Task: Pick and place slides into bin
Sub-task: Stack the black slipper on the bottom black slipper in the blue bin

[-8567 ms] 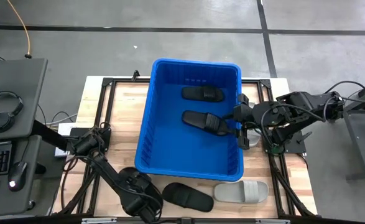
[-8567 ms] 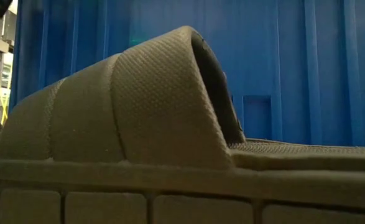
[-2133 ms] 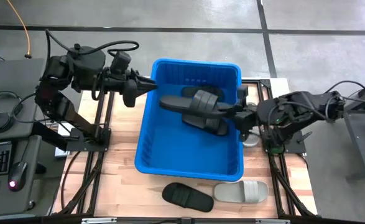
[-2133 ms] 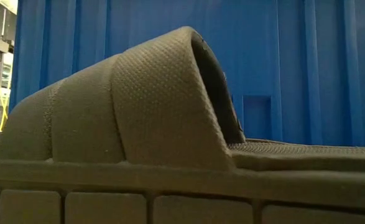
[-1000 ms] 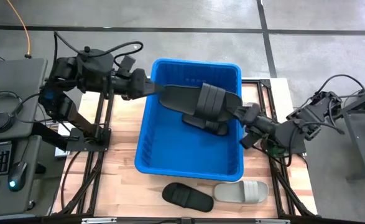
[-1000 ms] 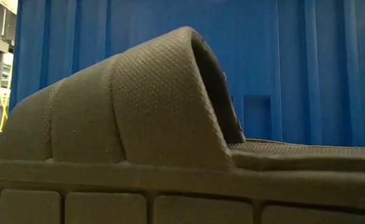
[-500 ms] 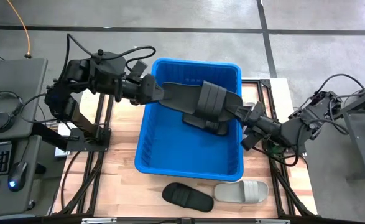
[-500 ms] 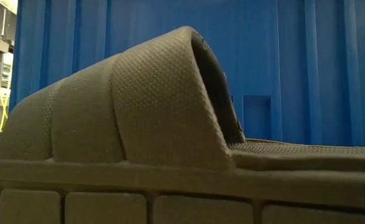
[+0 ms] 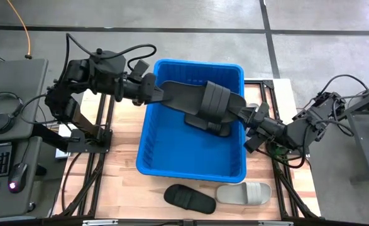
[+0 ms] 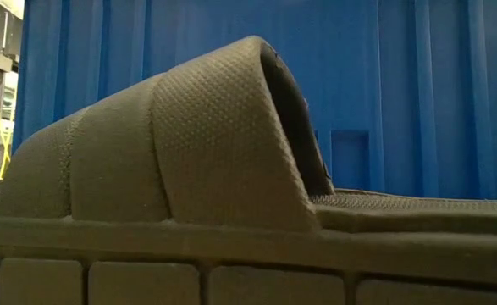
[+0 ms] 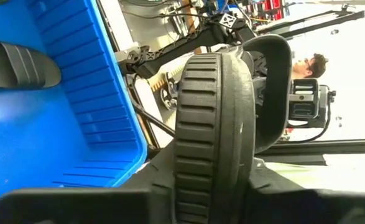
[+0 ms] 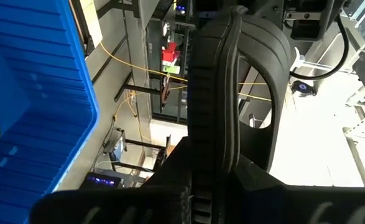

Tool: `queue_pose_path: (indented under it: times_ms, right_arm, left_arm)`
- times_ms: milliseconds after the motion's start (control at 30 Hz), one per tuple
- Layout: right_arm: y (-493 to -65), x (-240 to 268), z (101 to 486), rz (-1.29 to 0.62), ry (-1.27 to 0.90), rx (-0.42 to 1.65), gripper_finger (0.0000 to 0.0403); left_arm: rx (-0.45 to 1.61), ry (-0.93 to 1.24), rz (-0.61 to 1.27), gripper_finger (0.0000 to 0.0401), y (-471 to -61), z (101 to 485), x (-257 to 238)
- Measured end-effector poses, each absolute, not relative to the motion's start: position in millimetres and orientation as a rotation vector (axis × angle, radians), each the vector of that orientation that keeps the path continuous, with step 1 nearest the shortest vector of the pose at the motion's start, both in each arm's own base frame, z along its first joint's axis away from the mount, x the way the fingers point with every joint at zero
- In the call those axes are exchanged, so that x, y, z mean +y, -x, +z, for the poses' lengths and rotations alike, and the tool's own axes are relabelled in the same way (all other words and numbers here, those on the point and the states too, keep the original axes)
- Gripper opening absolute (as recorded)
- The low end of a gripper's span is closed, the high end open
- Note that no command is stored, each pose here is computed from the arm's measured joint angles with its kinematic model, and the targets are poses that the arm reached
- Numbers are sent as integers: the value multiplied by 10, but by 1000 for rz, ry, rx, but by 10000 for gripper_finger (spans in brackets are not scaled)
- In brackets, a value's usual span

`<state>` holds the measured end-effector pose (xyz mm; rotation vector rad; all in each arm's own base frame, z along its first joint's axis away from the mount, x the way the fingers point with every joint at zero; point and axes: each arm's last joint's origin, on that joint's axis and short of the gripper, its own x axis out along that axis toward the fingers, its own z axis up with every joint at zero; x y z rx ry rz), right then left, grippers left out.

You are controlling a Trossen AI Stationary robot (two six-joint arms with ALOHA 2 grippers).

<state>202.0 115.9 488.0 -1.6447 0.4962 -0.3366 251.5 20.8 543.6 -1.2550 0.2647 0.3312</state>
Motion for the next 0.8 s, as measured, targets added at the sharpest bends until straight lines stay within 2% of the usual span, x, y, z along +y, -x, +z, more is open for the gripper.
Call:
queue_pose_path:
  times_ms: [167, 400, 600, 800]
  right_arm:
    - [-2021, 1159, 4880, -336, 1644, 496, 22]
    - [-2014, 1169, 4897, -301, 1623, 443, 129]
    - [-1901, 1079, 4996, -427, 1468, 447, 214]
    - [-1683, 994, 5100, -466, 1286, 373, 256]
  left_arm:
    - [259, 1253, 336, 60, -2511, 5439, 210]
    - [263, 1255, 342, 59, -2513, 5432, 210]
    - [226, 1241, 393, 59, -2510, 5433, 227]
    - [199, 1196, 448, 59, -2480, 5430, 378]
